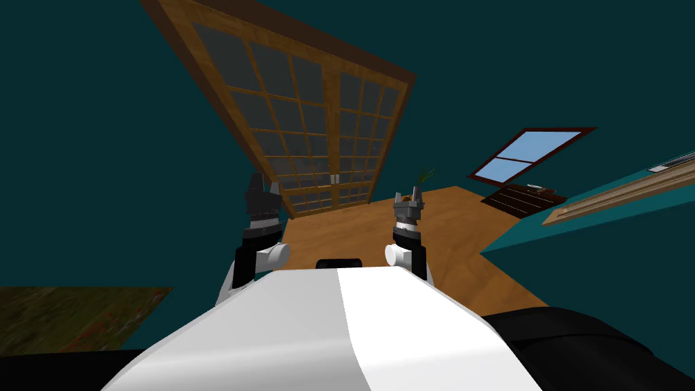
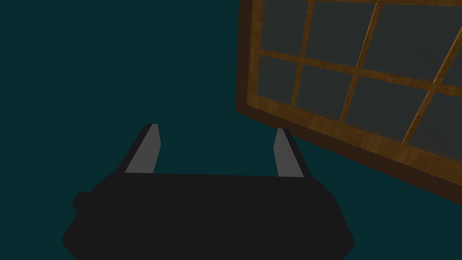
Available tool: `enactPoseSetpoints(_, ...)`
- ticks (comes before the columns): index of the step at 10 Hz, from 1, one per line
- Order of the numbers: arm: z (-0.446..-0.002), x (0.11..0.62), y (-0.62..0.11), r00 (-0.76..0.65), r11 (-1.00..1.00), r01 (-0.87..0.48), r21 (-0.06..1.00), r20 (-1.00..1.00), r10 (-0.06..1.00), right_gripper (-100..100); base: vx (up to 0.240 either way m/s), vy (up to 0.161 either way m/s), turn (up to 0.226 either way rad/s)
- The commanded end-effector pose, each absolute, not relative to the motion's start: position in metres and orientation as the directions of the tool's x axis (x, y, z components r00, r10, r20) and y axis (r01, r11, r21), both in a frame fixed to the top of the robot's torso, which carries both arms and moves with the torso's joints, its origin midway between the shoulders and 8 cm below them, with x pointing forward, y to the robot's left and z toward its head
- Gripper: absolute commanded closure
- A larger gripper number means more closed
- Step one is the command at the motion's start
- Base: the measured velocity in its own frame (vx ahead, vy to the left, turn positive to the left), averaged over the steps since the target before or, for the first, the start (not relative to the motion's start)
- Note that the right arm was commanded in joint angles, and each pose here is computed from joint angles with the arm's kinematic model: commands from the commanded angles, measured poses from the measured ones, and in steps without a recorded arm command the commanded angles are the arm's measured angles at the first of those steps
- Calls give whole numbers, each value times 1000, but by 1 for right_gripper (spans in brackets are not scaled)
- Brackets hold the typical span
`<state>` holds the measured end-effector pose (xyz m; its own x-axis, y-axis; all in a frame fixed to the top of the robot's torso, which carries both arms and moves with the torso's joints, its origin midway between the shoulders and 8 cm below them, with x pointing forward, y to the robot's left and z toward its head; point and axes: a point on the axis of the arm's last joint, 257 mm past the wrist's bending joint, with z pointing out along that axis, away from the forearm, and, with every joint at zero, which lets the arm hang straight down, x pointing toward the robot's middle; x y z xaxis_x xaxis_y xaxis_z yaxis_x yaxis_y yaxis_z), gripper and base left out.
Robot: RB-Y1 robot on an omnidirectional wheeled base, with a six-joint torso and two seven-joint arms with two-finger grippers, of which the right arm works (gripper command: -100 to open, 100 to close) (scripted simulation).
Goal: Pull the door open
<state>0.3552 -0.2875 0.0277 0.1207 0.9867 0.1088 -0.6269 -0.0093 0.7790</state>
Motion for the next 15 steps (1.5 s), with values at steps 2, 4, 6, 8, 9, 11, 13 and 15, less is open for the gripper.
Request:
enactPoseSetpoints(2, 11, 365, -287, 154, 67, -596, 800, 32, 988, -100, 97, 39, 42)
enactPoseSetpoints(4, 1, 370, -288, 173, 114, -576, 810, -16, 985, -100, 120, 33, 29)
enactPoseSetpoints(6, -13, 377, -288, 197, 175, -549, 817, -76, 977, -100, 114, 36, 41)
enactPoseSetpoints(8, -28, 384, -290, 222, 242, -517, 821, -144, 964, -100, 125, 31, 39)
enactPoseSetpoints(9, -34, 387, -290, 231, 267, -505, 821, -169, 958, -100, 111, 40, 26)
enactPoseSetpoints(11, -45, 391, -292, 246, 315, -481, 818, -219, 944, -100, 95, 22, 35)
enactPoseSetpoints(13, -58, 397, -294, 262, 367, -453, 812, -273, 926, -100, 84, 22, 32)
enactPoseSetpoints(15, -71, 401, -296, 276, 420, -424, 803, -327, 904, -100, 100, 42, 35)
